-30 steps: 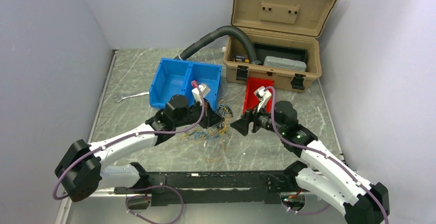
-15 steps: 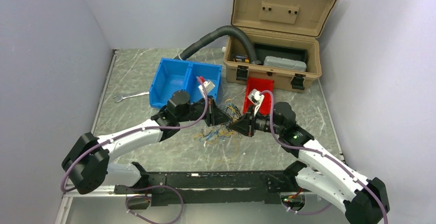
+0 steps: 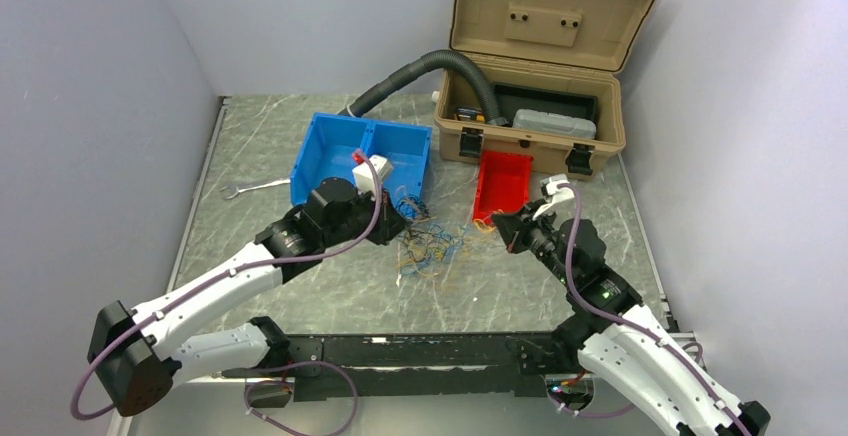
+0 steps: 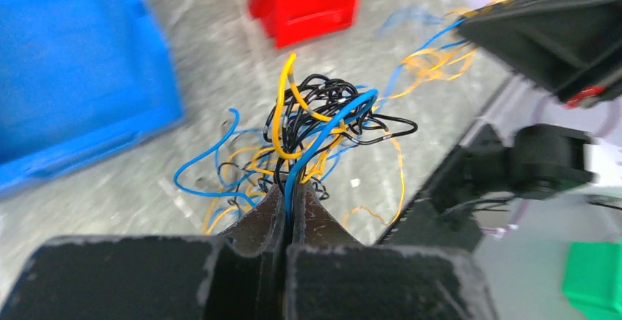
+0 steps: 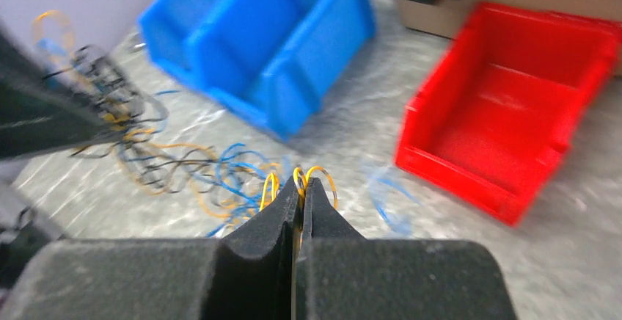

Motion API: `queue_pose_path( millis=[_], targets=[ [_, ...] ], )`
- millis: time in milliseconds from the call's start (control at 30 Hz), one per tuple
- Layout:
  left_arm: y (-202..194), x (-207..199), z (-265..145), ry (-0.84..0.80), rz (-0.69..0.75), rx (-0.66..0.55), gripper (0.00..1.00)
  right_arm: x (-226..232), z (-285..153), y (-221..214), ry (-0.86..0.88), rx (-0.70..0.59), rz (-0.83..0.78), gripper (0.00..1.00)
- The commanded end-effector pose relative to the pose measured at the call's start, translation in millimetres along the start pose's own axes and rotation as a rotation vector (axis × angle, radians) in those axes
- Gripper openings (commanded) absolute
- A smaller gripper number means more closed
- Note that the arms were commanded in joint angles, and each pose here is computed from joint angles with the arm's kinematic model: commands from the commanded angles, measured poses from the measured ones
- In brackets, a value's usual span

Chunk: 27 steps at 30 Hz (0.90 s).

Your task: Untangle the cables

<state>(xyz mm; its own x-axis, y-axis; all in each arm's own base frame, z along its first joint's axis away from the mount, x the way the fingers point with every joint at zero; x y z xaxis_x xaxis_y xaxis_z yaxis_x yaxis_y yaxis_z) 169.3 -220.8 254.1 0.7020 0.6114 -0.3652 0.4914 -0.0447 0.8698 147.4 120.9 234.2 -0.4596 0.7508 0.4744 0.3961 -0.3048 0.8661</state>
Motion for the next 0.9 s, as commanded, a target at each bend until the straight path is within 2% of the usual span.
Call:
queue_pose_path(
  millis=[0,200,333,400,500,533,567,600,667,867],
  targets=[
    [-18.1,30.4,-20.0,0.301,0.041,0.101,0.0,-23.6,-9.0,11.4,-0.332,-0.104,0.067,0.0],
    [-27.9,37.8,-30.7,0.36,0.055,0.122,0.0,-39.7,-15.0,13.9,-0.578,-0.142,0.133,0.0],
    [-40.0,42.8,-36.1,0.392,0.055,0.145,0.0,-44.9,-16.8,11.5,-0.638,-0.177,0.174,0.0],
    [-48.3,44.9,-38.1,0.384,0.061,0.152,0.0,-43.3,-15.2,10.2,-0.601,-0.17,0.16,0.0],
    [-50.1,31.1,-37.4,0.174,0.12,0.118,0.0,-33.3,-5.1,7.1,-0.443,-0.103,0.097,0.0],
    [-48.6,25.7,-37.3,0.108,0.135,0.098,0.0,-28.2,-1.1,6.8,-0.377,-0.068,0.062,0.13],
    [-46.3,21.1,-37.5,0.053,0.146,0.075,0.0,-21.8,3.4,4.7,-0.29,-0.016,0.026,0.34],
    [-44.2,16.9,-37.8,0.006,0.154,0.055,0.0,-15.2,9.0,2.2,-0.201,0.035,-0.008,0.5],
    [-38.7,9.7,-37.4,-0.071,0.17,0.018,0.0,-3.4,19.0,-1.4,-0.046,0.121,-0.057,0.65],
    [-20.8,-13.3,-30.4,-0.307,0.188,-0.043,0.0,33.8,31.7,-16.1,0.452,0.257,-0.083,0.62]
  ],
)
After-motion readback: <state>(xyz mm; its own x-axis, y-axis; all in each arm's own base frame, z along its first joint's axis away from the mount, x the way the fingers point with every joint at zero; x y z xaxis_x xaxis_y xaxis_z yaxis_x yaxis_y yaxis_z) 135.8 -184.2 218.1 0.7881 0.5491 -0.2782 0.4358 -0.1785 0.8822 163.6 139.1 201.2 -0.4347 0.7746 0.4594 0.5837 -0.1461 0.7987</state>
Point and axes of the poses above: each gripper's point midway between its finger pads, its own z axis out along the fingers, its own x axis along the line the jaws close on, y = z × x, the point moved 9 cm from there along -z, back along the fingers, and after that the axes turned 8 degrees about z, right-handed, at the moved point
